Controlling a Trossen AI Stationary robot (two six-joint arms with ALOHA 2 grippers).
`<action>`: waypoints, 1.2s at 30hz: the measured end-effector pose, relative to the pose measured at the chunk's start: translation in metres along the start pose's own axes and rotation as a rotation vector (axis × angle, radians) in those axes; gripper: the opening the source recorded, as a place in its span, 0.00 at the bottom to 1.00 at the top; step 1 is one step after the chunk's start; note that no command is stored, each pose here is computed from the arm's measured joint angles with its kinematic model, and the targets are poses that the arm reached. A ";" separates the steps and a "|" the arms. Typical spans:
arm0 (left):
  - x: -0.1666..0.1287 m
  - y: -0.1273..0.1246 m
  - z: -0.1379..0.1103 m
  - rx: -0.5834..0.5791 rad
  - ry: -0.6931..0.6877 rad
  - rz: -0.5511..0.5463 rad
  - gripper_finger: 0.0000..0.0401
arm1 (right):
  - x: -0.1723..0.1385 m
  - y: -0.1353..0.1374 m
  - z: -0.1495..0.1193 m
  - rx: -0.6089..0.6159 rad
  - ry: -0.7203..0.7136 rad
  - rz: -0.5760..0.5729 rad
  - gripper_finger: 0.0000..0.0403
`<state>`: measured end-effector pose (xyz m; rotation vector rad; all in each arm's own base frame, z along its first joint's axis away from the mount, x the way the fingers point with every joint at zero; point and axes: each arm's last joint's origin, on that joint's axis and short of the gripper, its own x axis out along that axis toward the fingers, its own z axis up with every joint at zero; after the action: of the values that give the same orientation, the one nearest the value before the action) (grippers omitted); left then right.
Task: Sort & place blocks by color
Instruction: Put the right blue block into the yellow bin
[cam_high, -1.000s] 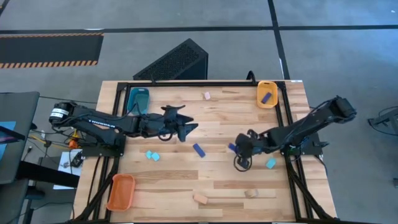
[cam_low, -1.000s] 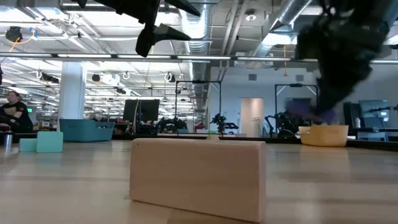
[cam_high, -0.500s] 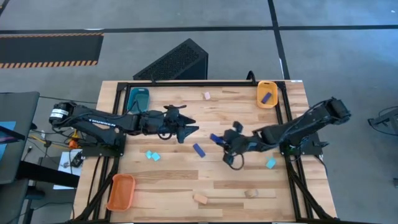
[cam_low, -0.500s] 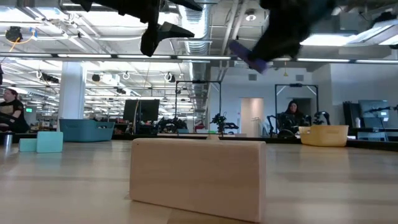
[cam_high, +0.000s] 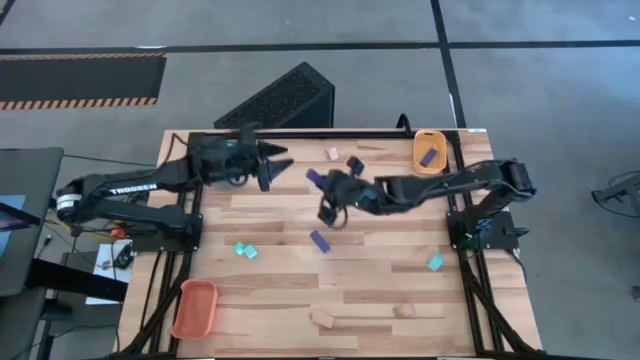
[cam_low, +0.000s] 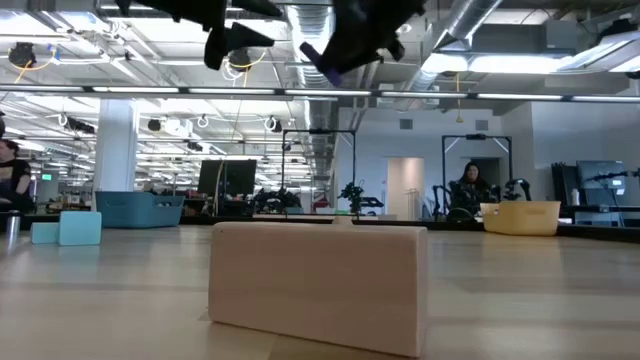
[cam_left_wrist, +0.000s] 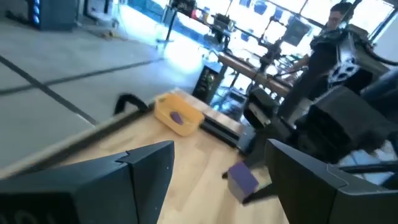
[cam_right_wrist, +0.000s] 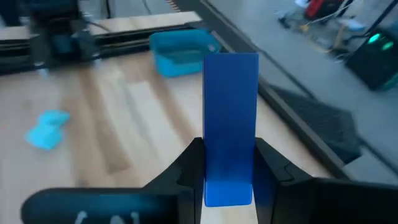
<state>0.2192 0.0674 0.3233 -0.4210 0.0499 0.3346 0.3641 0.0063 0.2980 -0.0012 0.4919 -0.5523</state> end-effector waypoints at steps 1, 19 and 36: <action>0.000 0.007 0.003 0.002 0.005 -0.005 0.60 | 0.004 -0.005 0.004 -0.020 -0.001 -0.015 0.23; 0.038 0.063 0.005 -0.030 0.032 -0.124 0.60 | 0.053 -0.040 0.039 -0.327 0.005 -0.219 0.23; 0.052 0.073 0.003 -0.069 -0.019 -0.105 0.60 | 0.052 -0.114 0.005 -0.091 0.392 -0.352 0.23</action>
<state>0.2444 0.1476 0.2909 -0.4874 -0.0022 0.2370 0.3476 -0.1179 0.2936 -0.0686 0.9083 -0.8818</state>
